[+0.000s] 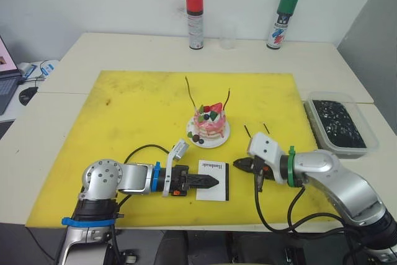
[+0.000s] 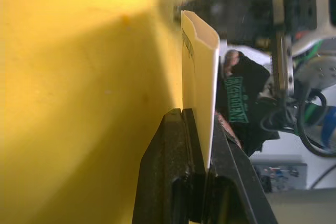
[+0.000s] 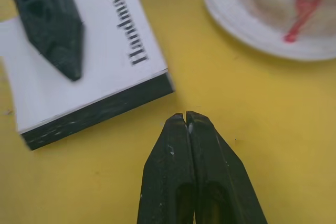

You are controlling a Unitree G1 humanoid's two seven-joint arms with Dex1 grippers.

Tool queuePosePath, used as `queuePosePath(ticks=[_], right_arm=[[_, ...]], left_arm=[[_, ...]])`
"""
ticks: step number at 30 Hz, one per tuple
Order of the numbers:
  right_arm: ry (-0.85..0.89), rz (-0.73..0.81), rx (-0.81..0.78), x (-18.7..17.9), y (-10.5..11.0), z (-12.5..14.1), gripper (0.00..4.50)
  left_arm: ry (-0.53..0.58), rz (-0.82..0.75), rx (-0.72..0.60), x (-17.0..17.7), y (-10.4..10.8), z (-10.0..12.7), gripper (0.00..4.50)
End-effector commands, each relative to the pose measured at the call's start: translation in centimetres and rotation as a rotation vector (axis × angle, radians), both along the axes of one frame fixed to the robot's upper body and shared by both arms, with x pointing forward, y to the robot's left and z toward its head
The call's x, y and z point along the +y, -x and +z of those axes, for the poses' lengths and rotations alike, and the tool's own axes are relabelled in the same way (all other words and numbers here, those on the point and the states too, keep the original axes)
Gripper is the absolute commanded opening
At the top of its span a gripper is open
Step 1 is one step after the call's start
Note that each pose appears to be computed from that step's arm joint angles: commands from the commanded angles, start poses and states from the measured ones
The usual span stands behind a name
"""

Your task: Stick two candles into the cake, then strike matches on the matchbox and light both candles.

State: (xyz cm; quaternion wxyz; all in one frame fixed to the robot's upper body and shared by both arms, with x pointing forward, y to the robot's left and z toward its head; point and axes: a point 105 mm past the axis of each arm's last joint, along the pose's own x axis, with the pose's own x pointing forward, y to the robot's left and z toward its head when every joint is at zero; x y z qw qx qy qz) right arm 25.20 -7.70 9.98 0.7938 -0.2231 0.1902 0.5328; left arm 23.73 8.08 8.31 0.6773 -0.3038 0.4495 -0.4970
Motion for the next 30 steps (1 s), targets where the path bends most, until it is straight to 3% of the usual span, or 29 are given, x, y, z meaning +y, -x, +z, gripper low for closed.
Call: queuePosePath(ticks=[1, 4, 8, 30], right_arm=[[0.013, 0.038, -0.038, 0.7, 0.4, 0.1, 0.00], [0.029, 0.055, -0.035, 0.9, 0.5, -0.5, 0.00], [0.049, 0.079, -0.035, 1.1, 0.7, -1.1, 0.00], [0.003, 0.116, -0.053, 2.4, 1.2, -0.6, 0.00]], left_arm=[[-0.047, 0.019, 0.047, 0.0, 0.3, -1.8, 0.05], [-0.053, 0.018, 0.048, 0.0, 0.4, -1.9, 0.77], [-0.065, 0.025, 0.055, 0.1, 0.2, -2.1, 2.07], [-0.032, 0.091, 0.082, 0.2, -1.1, -1.9, 2.07]])
